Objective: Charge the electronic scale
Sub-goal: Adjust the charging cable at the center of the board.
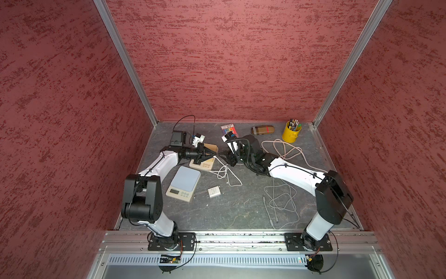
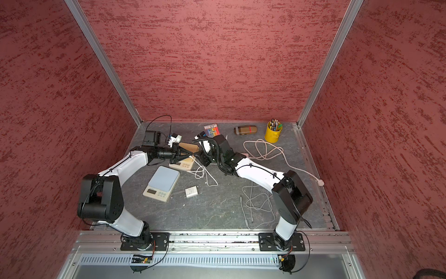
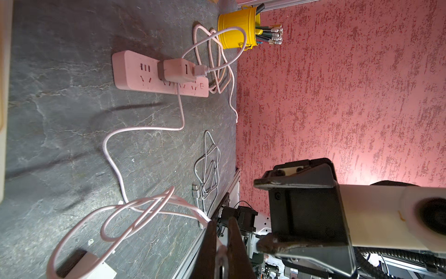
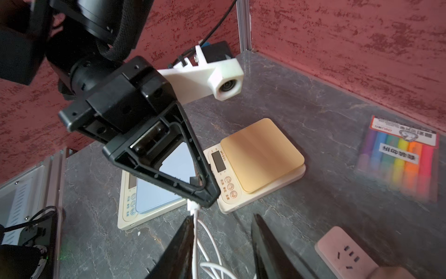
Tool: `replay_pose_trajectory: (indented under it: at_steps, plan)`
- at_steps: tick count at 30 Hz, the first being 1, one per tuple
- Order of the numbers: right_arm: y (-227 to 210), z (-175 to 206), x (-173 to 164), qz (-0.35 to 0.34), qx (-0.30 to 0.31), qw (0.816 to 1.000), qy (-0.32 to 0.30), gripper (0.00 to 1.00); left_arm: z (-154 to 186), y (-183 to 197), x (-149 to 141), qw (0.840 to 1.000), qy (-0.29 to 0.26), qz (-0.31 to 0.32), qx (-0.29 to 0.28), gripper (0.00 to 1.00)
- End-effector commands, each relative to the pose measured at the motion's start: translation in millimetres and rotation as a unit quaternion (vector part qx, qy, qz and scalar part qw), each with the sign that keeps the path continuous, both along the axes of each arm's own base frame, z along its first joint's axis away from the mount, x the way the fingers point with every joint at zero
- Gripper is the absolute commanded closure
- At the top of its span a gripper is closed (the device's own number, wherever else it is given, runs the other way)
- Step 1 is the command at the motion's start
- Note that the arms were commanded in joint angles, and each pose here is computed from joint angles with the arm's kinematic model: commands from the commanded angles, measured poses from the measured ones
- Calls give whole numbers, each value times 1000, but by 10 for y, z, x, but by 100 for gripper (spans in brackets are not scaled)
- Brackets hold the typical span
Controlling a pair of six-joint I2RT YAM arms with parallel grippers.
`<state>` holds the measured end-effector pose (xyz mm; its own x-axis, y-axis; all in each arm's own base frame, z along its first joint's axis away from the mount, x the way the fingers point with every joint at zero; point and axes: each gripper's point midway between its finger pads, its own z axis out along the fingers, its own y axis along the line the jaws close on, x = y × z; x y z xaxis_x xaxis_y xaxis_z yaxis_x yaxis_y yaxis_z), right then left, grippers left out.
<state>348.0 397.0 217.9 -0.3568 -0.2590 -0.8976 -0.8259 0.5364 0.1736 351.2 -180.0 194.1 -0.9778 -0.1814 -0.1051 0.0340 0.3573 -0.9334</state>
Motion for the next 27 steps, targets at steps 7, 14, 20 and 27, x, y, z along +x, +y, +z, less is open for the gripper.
replay_pose_trajectory:
  at_steps: [7, 14, 20, 27]
  plan:
    - [169, -202, -67, 35, -58, 998, -7, 71, 164, -7, 15, 1000, -15, -2, -6, 100]
    - [188, -253, -65, 36, -59, 998, -2, 91, 180, -14, 23, 1000, -15, -4, -7, 100]
    - [198, -189, -38, 30, -52, 998, -9, 81, 141, -8, 7, 1000, -11, -4, -5, 100]
    - [215, -149, -34, 31, -48, 998, -11, 81, 134, -10, -6, 1000, -10, -6, -4, 100]
